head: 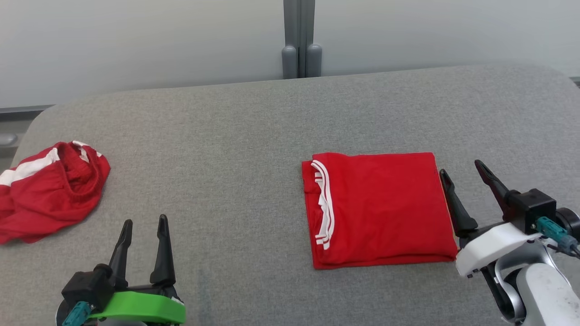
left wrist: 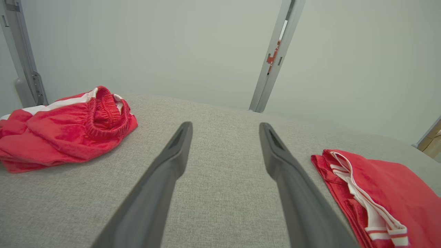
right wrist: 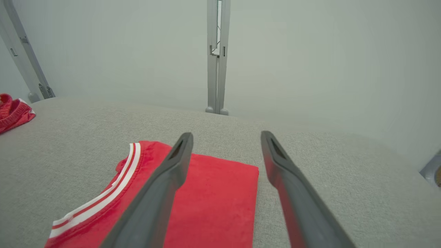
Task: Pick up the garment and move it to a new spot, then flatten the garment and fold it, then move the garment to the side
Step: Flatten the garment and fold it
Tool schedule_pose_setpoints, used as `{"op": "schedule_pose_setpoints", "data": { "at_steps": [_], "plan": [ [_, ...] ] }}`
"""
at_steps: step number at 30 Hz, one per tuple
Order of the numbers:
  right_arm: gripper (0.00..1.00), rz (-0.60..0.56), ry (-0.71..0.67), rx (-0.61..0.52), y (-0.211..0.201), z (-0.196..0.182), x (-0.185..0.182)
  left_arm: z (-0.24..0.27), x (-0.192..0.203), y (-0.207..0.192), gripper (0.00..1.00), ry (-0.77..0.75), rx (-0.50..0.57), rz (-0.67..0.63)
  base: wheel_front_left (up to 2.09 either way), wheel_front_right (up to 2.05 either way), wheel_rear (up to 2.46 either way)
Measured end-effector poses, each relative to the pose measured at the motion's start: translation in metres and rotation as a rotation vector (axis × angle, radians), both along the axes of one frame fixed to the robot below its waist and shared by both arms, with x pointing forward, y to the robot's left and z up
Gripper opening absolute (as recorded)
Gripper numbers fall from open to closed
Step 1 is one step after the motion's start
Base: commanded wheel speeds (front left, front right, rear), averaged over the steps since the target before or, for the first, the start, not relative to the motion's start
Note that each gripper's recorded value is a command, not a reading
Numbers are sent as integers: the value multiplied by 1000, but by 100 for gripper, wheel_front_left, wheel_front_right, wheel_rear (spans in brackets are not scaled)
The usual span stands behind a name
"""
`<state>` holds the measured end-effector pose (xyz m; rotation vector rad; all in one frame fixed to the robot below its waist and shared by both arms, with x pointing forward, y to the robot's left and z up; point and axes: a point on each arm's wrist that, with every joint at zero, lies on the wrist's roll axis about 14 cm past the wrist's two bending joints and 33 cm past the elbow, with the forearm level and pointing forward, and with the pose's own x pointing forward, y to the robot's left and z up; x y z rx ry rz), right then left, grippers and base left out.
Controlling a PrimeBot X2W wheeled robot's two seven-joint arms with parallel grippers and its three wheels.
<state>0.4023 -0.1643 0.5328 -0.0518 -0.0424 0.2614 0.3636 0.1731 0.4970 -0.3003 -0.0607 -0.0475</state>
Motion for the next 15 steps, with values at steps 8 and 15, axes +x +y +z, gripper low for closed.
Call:
{"op": "schedule_pose_setpoints", "data": {
  "at_steps": [8,15],
  "plan": [
    [100,-102,-56,30,-22,-4,-19,6,3,-5,100,-17,6,-14,0,0,0],
    [100,-137,-69,47,-29,-4,-26,4,3,-6,100,-13,7,-15,0,0,0]
  ]
}}
